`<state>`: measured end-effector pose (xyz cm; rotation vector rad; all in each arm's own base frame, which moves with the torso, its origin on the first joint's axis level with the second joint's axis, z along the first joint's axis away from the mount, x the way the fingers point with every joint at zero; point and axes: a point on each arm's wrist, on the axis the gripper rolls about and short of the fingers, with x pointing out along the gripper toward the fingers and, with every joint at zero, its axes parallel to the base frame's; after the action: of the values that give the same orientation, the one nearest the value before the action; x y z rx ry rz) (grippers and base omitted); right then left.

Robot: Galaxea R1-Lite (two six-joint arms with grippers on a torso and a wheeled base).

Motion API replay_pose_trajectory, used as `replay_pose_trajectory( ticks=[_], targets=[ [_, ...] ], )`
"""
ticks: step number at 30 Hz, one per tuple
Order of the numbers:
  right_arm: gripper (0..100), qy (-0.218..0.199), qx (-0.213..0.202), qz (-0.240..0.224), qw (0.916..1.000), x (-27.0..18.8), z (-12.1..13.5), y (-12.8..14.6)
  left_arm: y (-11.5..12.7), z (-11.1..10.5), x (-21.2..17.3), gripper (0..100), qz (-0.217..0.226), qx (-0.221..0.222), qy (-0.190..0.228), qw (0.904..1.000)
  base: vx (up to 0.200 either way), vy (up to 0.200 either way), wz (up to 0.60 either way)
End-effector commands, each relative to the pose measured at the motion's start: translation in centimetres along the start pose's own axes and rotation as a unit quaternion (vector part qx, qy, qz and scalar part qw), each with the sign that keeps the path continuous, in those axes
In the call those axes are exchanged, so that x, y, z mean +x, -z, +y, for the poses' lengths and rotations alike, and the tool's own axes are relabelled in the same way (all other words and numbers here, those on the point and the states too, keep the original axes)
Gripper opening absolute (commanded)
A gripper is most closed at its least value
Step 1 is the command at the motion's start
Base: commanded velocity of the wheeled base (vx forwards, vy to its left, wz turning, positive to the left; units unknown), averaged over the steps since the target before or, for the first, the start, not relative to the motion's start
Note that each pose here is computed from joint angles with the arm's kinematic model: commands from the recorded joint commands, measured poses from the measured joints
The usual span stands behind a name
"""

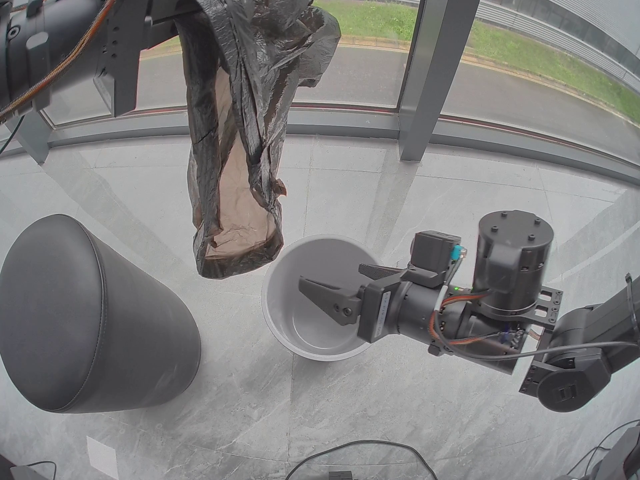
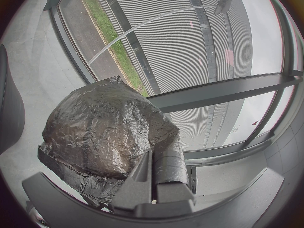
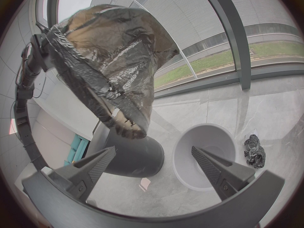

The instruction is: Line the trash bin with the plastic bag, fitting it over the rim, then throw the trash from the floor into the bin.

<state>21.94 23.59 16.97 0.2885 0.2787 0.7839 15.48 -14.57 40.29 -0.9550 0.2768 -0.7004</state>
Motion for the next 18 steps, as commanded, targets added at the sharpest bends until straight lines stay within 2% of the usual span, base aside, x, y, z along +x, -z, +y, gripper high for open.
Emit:
replay_pose_trajectory(
  ticks=[1, 10, 16, 18],
  targets=[
    [100, 0.006, -0.006, 0.016, 0.9998, 2.66, 0.77, 1.66, 0.76, 0.26, 0.13, 0, 0.016, 0.001, 0.000, 0.9999, 0.000, 0.000, 0.00],
    [100, 0.006, -0.007, 0.016, 0.9998, 2.33, 0.96, 1.69, 1.06, 0.75, 0.08, 0, 0.020, 0.017, -0.007, 0.9996, 0.000, 0.000, 0.00],
    [100, 0.007, -0.007, 0.018, 0.9998, 2.47, 0.96, 1.84, 1.11, 0.82, 0.15, 0, 0.020, 0.017, -0.009, 0.9996, 0.000, -0.200, 0.00],
    [100, 0.007, -0.008, 0.018, 0.9998, 2.46, 0.90, 1.86, 1.11, 0.82, 0.15, 0, 0.020, 0.018, -0.009, 0.9996, 0.000, 0.000, 0.00]
  ],
)
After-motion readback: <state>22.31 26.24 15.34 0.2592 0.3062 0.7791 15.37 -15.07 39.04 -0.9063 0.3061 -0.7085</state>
